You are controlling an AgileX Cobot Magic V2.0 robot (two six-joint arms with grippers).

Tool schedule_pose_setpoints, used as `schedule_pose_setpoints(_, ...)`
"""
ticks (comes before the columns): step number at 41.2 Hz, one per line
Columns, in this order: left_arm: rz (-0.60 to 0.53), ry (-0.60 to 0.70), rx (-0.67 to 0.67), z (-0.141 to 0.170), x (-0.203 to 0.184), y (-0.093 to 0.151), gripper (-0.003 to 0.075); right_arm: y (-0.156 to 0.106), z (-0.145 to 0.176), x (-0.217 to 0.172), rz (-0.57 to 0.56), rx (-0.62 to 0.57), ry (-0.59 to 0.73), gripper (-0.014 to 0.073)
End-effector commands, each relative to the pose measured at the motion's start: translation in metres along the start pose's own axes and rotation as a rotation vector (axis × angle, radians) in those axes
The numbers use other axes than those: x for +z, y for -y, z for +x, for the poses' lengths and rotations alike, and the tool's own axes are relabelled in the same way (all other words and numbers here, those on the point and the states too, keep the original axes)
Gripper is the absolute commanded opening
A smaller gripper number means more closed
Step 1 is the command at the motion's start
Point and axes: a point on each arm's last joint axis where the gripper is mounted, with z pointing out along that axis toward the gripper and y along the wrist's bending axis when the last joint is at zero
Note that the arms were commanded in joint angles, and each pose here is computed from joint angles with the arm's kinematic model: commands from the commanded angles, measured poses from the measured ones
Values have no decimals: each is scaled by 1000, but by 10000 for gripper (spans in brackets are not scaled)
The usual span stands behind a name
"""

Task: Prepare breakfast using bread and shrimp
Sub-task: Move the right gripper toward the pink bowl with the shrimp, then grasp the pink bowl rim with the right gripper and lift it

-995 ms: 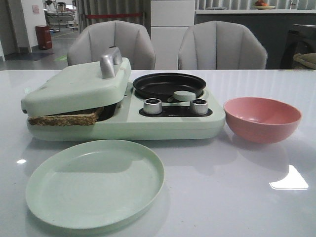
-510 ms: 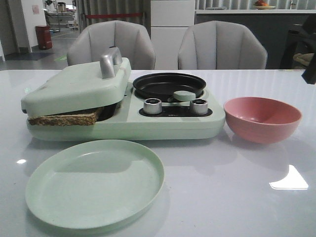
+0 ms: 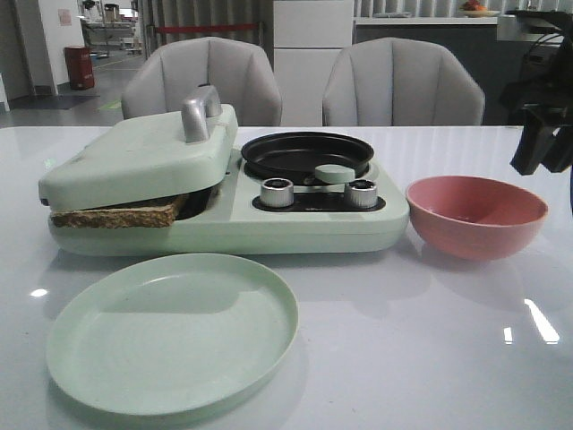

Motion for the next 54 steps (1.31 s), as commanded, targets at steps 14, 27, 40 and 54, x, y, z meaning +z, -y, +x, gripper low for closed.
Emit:
schedule_pose_setpoints(14,16,111,-16,-15,-6,1,278,-3,-21,9,6,-34,52,344)
schedule_pose_setpoints(27,16,111,-16,-15,-6,1,278,0,-21,21,9,-28,51,254)
schedule_pose_setpoints(40,16,111,-16,-15,-6,1,278,0,-21,25,8,-26,45,-13)
schedule_pose_setpoints(54,16,111,-16,-15,-6,1,278,-4,-25,-6,17,-38,99,-41)
